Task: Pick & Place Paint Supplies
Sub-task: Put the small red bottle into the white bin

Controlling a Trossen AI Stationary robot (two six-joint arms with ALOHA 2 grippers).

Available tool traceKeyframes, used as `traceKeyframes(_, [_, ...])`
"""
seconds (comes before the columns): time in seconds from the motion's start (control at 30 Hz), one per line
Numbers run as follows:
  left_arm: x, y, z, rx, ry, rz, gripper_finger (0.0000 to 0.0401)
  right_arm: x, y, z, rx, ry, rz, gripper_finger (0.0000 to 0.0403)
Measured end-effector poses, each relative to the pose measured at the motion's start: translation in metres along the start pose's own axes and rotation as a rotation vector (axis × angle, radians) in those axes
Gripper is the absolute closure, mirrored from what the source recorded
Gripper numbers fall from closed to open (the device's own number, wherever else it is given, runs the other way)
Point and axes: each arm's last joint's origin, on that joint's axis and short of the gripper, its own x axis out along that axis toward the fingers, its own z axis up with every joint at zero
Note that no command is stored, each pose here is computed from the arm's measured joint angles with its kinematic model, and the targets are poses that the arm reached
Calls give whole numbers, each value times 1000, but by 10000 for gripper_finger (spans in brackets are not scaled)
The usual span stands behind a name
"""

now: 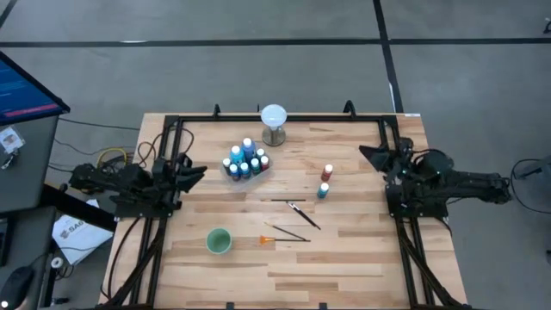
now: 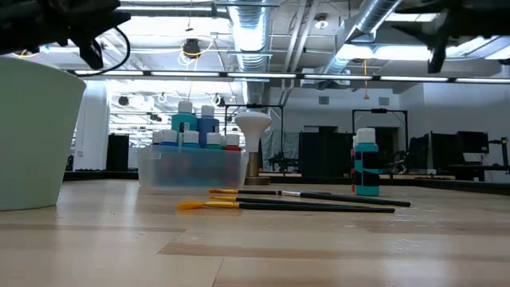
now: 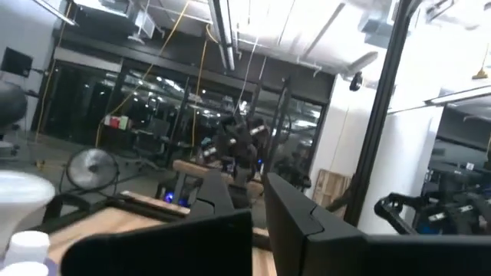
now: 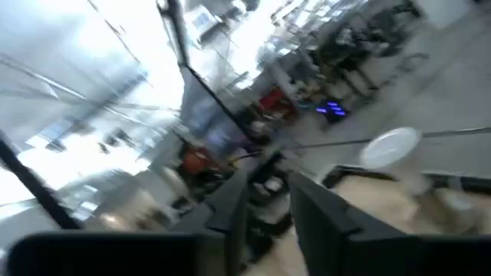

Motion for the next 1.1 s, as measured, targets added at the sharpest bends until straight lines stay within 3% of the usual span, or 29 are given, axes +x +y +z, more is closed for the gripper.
traceKeyframes(0.1, [-1,1,-6,-37,26,6,400,21,14,12,-132,101,-104,250])
traceKeyframes(0.27, [-1,1,-6,-44,24,6,400,69,33,21,-352,421,-338,166])
traceKeyframes(0.47, [0,1,-7,-42,28,9,400,134,33,10,-462,835,-642,128])
traceKeyframes(0.6, [1,1,-9,-37,44,12,400,165,25,-5,-447,1084,-797,127])
traceKeyframes(0.7, [1,1,-10,-37,53,14,400,182,16,-16,-409,1213,-847,127])
traceKeyframes(0.9, [2,1,-11,-36,65,16,400,196,-8,-38,-324,1348,-889,127])
traceKeyframes(1.1, [2,1,-10,-40,54,14,400,194,-26,-43,-300,1385,-954,127])
